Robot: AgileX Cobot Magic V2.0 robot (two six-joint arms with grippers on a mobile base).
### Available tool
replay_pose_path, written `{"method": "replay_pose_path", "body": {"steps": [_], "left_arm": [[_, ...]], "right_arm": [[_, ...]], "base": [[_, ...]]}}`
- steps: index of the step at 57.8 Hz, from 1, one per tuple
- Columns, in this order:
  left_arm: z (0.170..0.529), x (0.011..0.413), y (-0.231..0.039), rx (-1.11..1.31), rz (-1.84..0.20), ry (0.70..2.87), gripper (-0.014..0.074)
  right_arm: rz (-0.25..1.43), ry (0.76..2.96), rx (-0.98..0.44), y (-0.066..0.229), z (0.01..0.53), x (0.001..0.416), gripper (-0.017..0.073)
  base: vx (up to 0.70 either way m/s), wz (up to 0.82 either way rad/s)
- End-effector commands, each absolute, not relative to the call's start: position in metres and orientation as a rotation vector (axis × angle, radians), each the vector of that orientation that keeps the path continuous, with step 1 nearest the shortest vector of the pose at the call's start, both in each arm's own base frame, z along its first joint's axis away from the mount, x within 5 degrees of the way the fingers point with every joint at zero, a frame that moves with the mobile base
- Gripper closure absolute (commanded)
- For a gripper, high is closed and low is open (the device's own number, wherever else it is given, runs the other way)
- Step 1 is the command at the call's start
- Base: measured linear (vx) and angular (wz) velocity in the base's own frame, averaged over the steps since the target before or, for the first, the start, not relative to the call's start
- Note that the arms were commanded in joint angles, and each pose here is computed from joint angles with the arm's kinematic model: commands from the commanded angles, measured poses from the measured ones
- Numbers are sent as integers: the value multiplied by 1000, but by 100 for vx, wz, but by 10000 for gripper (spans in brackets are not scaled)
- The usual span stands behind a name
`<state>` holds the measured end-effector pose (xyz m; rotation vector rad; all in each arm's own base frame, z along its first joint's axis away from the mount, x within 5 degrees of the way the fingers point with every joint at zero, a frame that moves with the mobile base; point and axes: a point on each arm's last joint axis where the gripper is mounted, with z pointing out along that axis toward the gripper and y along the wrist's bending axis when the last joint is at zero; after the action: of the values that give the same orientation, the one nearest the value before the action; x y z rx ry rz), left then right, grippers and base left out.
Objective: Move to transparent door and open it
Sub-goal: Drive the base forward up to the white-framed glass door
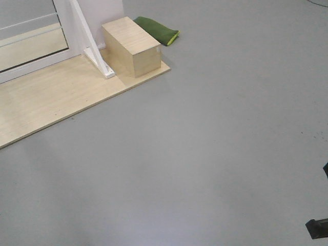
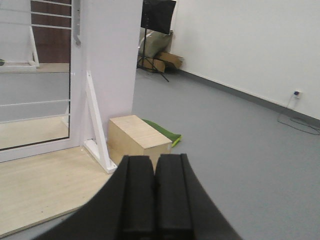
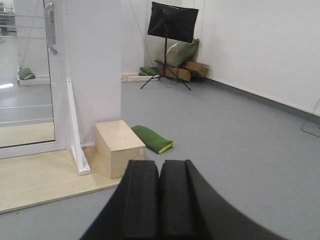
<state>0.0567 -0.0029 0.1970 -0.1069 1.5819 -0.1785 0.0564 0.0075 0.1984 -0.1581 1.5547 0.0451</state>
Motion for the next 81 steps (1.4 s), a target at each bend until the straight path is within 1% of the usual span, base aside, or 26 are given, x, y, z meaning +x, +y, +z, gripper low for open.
{"method": "replay_pose_path", "body": {"steps": [1,81], "left_arm": [[195,57,-3,-112,-190,1518,590],[195,57,-3,-112,-190,1518,590]], "right_arm": [[28,1469,-150,7,202,56,559],[29,1469,-150,7,202,56,559]], "base": [[60,39],[56,36]]}}
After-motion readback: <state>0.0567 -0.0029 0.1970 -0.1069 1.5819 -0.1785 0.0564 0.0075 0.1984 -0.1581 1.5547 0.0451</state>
